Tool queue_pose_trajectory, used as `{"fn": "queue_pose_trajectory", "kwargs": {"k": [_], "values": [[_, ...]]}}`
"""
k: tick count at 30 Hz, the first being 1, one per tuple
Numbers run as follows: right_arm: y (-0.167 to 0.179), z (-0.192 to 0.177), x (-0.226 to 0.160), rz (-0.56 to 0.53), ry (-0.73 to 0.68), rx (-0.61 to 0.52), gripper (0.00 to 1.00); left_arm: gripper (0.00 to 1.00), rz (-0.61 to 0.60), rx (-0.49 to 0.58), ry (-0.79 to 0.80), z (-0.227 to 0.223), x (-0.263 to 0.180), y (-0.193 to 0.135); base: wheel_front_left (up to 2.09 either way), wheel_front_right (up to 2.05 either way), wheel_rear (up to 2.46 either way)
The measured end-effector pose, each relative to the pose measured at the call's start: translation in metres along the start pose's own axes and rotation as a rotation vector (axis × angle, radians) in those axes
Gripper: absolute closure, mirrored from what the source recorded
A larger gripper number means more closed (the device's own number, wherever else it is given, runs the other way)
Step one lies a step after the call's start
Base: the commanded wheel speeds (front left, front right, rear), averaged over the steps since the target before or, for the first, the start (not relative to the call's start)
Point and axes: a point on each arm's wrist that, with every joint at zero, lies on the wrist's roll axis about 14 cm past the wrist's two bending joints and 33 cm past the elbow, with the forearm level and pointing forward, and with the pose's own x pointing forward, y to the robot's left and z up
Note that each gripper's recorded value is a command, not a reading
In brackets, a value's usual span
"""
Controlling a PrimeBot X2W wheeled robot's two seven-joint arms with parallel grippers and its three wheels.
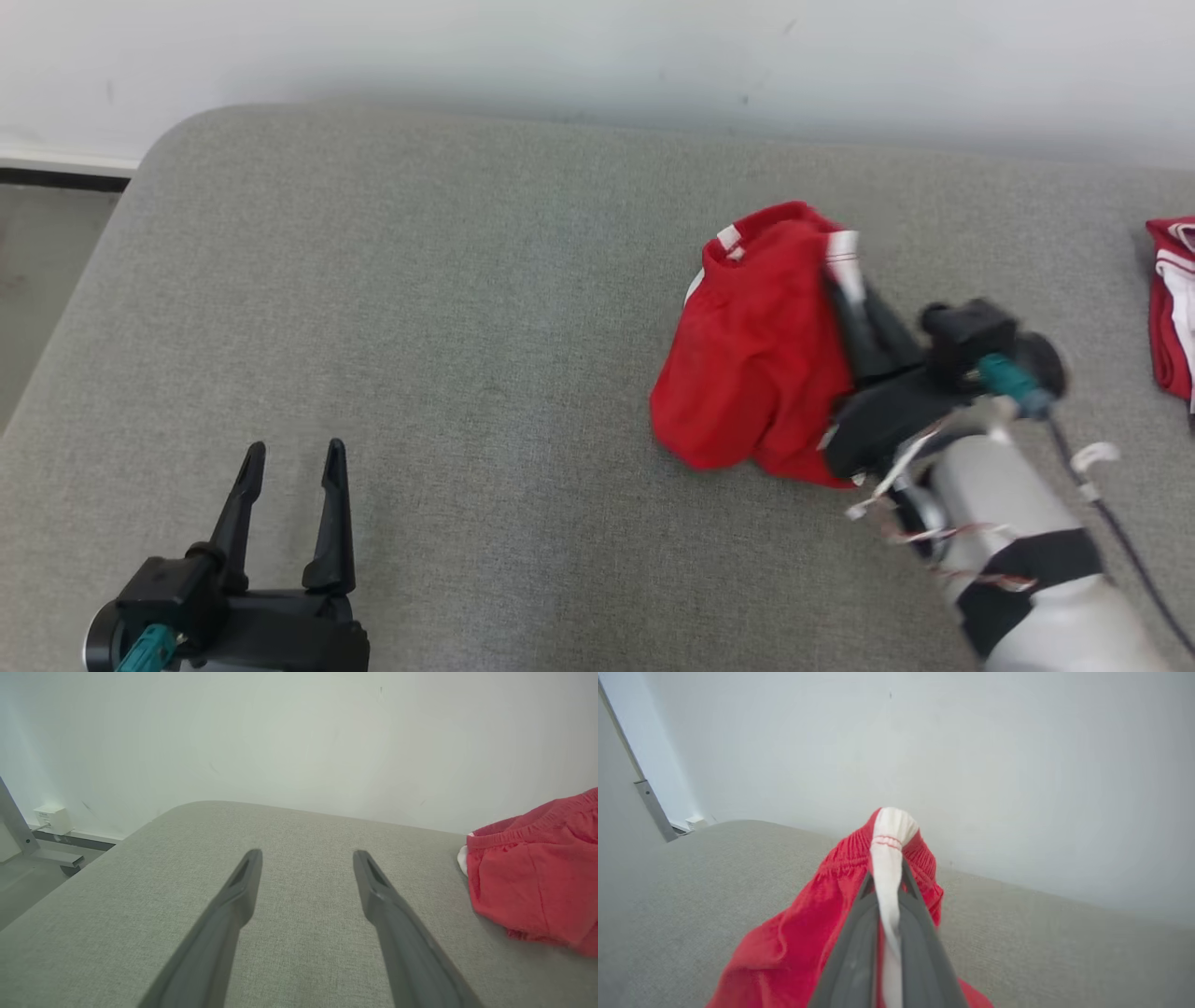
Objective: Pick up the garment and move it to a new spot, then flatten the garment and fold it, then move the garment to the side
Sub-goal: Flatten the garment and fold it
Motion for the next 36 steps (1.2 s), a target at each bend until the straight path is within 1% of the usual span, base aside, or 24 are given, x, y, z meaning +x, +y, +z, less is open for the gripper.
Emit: {"fn": "queue_pose_trajectory", "kwargs": {"k": [3,7,11,18,19,20,21,23,25,29,30,31,33,36], "values": [[0.041,0.014,0.0,0.103,-0.047,-0.025,1.0,0.0,0.013,-0.001,-0.011,0.004,-0.004,0.004,0.0,0.0,0.0],[0.104,0.009,-0.008,0.267,-0.048,-0.048,1.0,0.0,0.033,0.0,-0.01,0.005,-0.011,0.011,0.0,0.0,0.0],[0.155,-0.006,-0.022,0.396,-0.015,-0.036,1.0,0.0,0.055,0.0,-0.013,0.006,-0.018,0.015,0.0,0.0,0.0],[0.223,-0.044,-0.057,0.589,0.097,-0.024,1.0,0.0,0.089,0.002,-0.012,0.007,-0.027,0.025,0.0,0.0,0.0],[0.227,-0.051,-0.062,0.599,0.122,-0.011,0.95,0.0,0.092,0.001,-0.011,0.007,-0.028,0.026,0.0,0.0,0.0],[0.229,-0.059,-0.066,0.606,0.15,-0.005,0.53,0.0,0.096,0.002,-0.01,0.007,-0.029,0.026,0.0,0.0,0.0],[0.229,-0.065,-0.07,0.606,0.173,-0.001,0.0,0.0,0.099,0.001,-0.01,0.007,-0.029,0.027,0.0,0.0,0.0],[0.229,-0.067,-0.071,0.604,0.181,0.012,0.0,0.0,0.102,0.001,-0.009,0.006,-0.029,0.027,0.0,0.0,0.0],[0.23,-0.061,-0.069,0.597,0.166,0.042,0.0,0.0,0.106,-0.002,-0.006,0.005,-0.029,0.028,0.0,0.0,0.0],[0.214,-0.044,-0.057,0.536,0.117,0.069,0.0,0.0,0.097,-0.005,-0.001,0.003,-0.026,0.025,0.0,0.0,0.0],[0.207,-0.038,-0.053,0.511,0.099,0.074,0.0,0.0,0.093,-0.006,-0.001,0.002,-0.025,0.023,0.0,0.0,0.0],[0.192,-0.025,-0.046,0.46,0.057,0.075,0.0,0.0,0.083,-0.01,0.0,0.001,-0.022,0.019,0.0,0.0,0.0],[0.172,-0.013,-0.041,0.402,0.015,0.073,0.0,0.0,0.073,-0.012,-0.003,0.001,-0.019,0.016,0.0,0.0,0.0],[0.134,-0.004,-0.043,0.296,-0.023,0.064,0.0,0.0,0.052,-0.015,-0.007,0.002,-0.014,0.01,0.0,0.0,0.0]]}}
